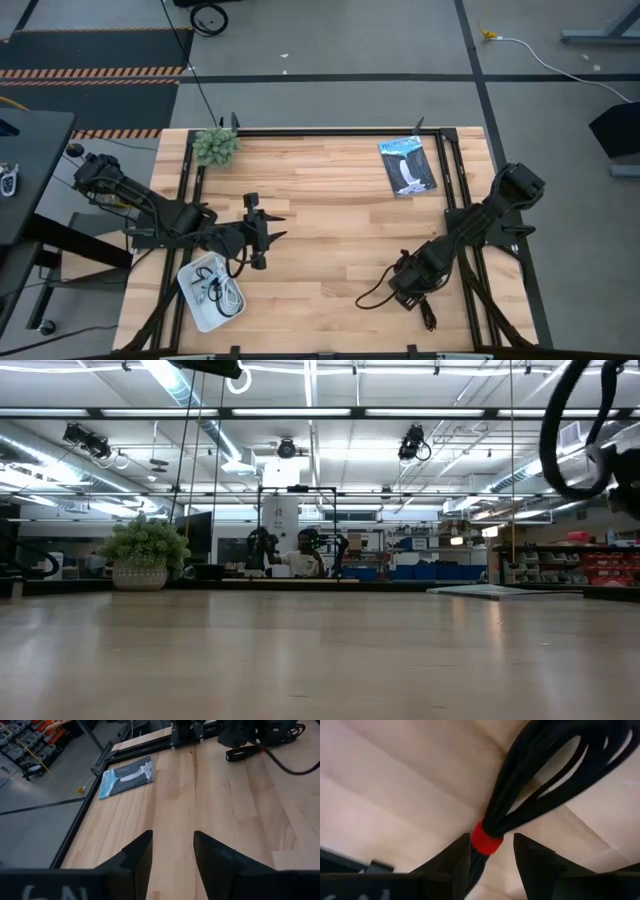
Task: Pick and place USB-C Cables
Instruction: Put the black usb cable into the white bin
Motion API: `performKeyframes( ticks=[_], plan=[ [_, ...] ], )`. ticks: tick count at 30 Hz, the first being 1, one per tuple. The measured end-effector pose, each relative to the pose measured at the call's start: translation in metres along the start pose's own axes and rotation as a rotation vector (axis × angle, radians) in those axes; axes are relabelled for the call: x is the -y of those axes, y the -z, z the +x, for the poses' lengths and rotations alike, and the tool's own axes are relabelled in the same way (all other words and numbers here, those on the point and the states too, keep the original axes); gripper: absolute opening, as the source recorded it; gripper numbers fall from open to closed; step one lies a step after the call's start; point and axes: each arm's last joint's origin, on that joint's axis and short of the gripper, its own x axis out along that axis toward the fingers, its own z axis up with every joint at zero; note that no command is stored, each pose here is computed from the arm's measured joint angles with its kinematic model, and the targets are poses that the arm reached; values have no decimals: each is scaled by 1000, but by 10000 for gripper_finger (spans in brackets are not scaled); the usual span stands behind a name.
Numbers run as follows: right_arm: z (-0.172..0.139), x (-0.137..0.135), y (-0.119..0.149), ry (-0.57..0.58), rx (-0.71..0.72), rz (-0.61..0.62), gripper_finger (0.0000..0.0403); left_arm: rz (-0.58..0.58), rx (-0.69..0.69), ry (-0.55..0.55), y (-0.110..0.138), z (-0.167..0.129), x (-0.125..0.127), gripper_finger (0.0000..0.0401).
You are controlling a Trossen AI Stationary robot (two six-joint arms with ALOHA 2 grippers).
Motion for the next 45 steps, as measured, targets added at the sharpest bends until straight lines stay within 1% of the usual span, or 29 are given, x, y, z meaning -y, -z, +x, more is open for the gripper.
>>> performKeyframes(
  ticks=[7,13,16,21,22,27,31,34,36,40,43,45],
  plan=[
    [20,0,-4,88,-42,42,158,-1,-3,3,0,0,0,151],
    [24,-2,-5,94,-67,45,154,-1,-4,3,1,0,0,151],
    [23,-2,-5,87,-67,39,134,1,-7,4,1,0,0,151],
    [22,-1,-7,81,-89,24,73,0,-9,34,1,0,1,151],
    [22,-1,-7,79,-90,19,63,0,-9,42,1,0,1,151],
    [18,-5,-7,68,-130,-44,62,-1,-10,81,1,0,2,151],
    [3,-21,-10,7,-88,-155,62,-24,21,83,-3,0,3,153],
    [-17,-36,-16,-21,36,-254,62,-28,39,100,-5,3,6,159],
    [-32,-45,-21,-32,170,-327,62,-31,46,119,-6,3,6,165],
    [-67,-61,-28,-36,528,-459,62,-40,59,155,-7,7,10,182],
    [-93,-68,-28,-3,825,-503,62,-67,91,179,-12,9,12,194],
    [-107,-73,-26,-18,996,-532,62,-64,86,190,-10,11,14,203]
  ],
)
